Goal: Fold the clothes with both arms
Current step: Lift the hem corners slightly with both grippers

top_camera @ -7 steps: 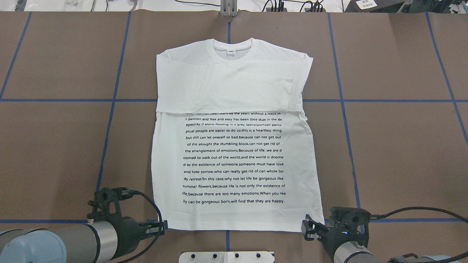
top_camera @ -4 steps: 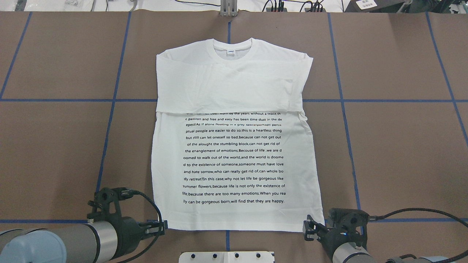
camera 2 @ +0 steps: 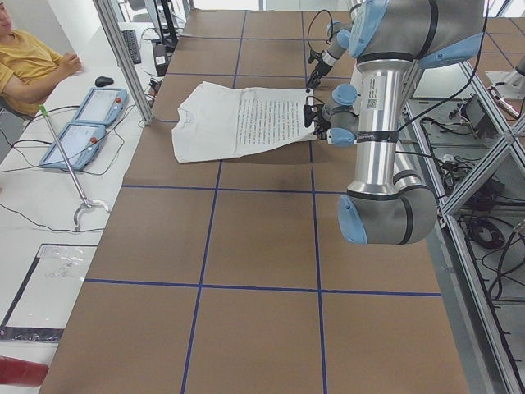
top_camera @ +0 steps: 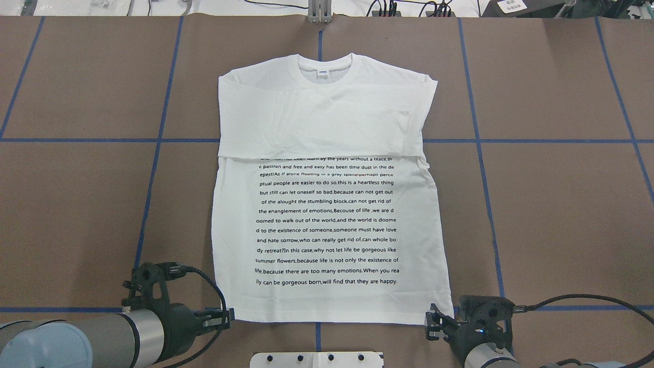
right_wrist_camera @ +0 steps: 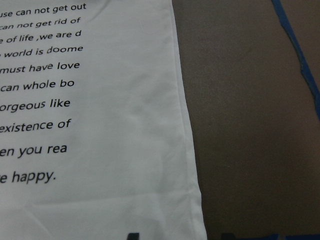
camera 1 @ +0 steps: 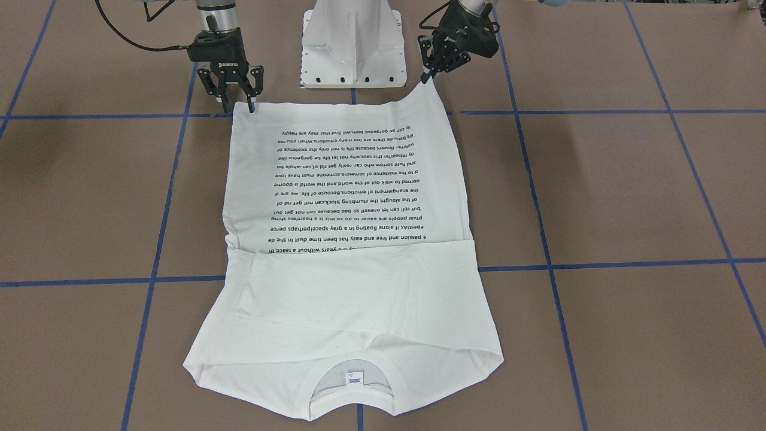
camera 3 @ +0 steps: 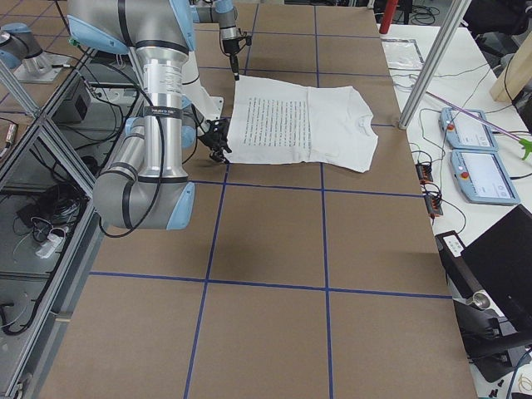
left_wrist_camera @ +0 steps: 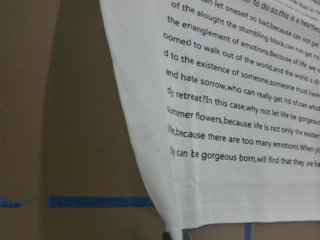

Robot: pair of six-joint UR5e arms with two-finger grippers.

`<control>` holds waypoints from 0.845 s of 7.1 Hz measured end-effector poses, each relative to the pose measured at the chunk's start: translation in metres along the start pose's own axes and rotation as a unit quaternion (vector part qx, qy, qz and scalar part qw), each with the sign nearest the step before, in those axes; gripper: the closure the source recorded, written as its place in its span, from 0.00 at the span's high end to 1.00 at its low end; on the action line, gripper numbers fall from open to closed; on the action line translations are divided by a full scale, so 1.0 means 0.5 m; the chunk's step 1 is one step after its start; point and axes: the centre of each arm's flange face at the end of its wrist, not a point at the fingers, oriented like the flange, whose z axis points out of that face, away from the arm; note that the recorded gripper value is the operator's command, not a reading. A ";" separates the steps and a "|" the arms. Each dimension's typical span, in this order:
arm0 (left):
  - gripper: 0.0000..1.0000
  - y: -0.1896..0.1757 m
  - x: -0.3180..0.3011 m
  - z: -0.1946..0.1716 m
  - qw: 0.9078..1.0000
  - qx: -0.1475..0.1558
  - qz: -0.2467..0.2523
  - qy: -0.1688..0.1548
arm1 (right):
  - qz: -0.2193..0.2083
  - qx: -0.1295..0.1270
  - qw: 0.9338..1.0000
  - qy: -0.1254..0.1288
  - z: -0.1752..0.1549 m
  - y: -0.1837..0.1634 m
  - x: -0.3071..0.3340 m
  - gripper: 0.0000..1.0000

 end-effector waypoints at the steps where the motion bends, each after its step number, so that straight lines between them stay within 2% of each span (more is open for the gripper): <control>1: 0.00 0.000 0.000 0.000 1.000 0.000 0.000 0.000 | -0.002 0.001 1.000 0.000 0.000 0.005 0.000 0.54; 2: 0.00 0.000 0.000 0.000 1.000 0.000 0.000 0.000 | -0.004 0.001 1.000 -0.001 -0.001 0.008 0.000 0.47; 4: 0.00 -0.001 0.000 -0.001 1.000 0.001 0.000 0.000 | -0.006 0.001 1.000 -0.002 -0.003 0.014 -0.001 0.42; 6: 0.00 -0.001 0.000 -0.001 1.000 0.001 0.000 0.000 | -0.009 0.001 1.000 -0.002 -0.005 0.019 -0.001 0.14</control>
